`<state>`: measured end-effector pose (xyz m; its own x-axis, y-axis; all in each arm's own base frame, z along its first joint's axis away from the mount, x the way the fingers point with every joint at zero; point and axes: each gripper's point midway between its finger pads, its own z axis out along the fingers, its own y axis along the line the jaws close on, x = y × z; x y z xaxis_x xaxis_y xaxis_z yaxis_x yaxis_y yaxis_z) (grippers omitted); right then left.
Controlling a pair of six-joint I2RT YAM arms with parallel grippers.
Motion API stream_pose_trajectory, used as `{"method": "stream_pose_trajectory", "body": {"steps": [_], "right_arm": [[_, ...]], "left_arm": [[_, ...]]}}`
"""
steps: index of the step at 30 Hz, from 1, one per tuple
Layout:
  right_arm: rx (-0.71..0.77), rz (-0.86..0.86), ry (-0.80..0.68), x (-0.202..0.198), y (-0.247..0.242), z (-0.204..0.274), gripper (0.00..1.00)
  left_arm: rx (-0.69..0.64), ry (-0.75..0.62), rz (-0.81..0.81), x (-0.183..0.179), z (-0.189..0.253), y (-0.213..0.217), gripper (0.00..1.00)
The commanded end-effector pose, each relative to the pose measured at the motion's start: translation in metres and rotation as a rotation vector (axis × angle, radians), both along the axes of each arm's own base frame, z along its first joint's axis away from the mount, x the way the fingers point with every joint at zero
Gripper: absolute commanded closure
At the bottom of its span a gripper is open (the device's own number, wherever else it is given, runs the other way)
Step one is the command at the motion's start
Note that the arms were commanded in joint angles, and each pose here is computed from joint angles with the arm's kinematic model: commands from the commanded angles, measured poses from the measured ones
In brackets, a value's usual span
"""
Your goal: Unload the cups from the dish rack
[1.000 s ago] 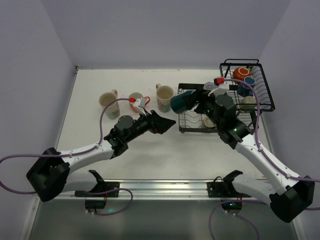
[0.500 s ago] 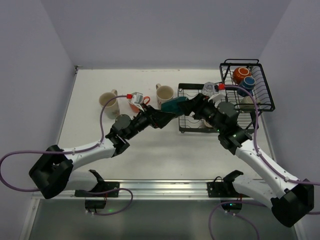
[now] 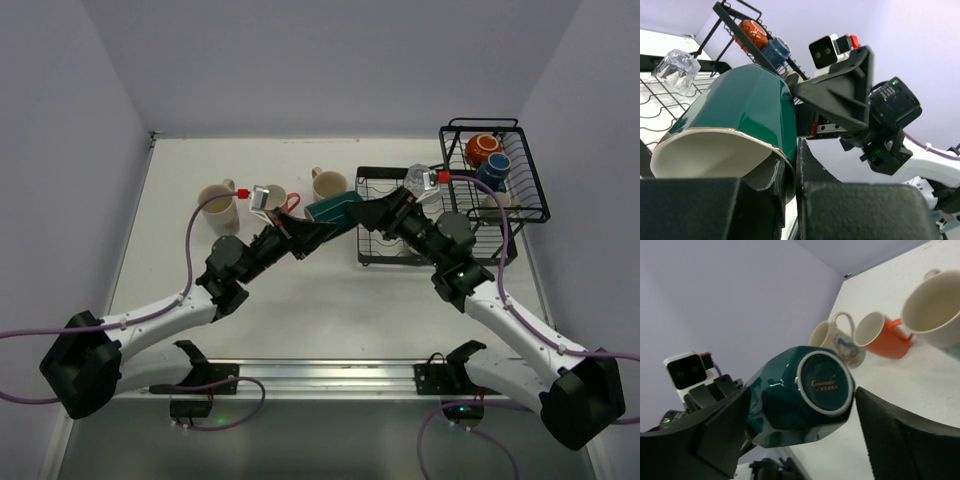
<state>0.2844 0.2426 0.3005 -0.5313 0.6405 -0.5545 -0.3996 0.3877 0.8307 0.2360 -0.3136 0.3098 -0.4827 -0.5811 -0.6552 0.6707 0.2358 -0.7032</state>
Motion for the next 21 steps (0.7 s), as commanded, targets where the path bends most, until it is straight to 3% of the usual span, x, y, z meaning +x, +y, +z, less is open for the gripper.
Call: {"method": "stream_pose_trajectory", "body": {"steps": [1,6,11,12,14,15,16,18,21], "right_arm": [[0.046,0.108,-0.032,-0.017,0.015,0.015,0.01],[0.075,0.102,-0.029,-0.016,0.004,0.020,0.01],[0.042,0.027,-0.040,-0.006,-0.008,0.021,0.01],[0.015,0.011,-0.016,-0.004,-0.010,0.014,0.01],[-0.034,-0.019,-0.023,0.000,-0.014,0.012,0.01],[-0.058,-0.047,-0.003,0.002,-0.019,0.006,0.01],[-0.082,-0.062,-0.015,0.003,-0.022,0.005,0.01],[-0.117,-0.090,-0.007,0.004,-0.027,-0.001,0.01],[-0.181,-0.104,-0.019,0.002,-0.033,-0.004,0.01]], "left_arm": [[-0.060,-0.162,0.009,-0.015,0.047,0.013,1.00],[0.014,-0.233,-0.002,-0.042,0.047,0.033,1.00],[0.235,-0.088,0.200,-0.026,0.009,0.071,1.00],[0.348,-0.039,0.227,-0.025,-0.014,0.081,1.00],[0.452,0.027,0.345,-0.013,-0.016,0.103,1.00],[0.603,0.099,0.355,-0.012,-0.048,0.111,1.00],[0.638,0.116,0.416,-0.006,-0.038,0.121,1.00],[0.830,0.219,0.424,-0.004,-0.074,0.132,1.00],[0.991,0.283,0.448,0.004,-0.088,0.140,1.00]]}}
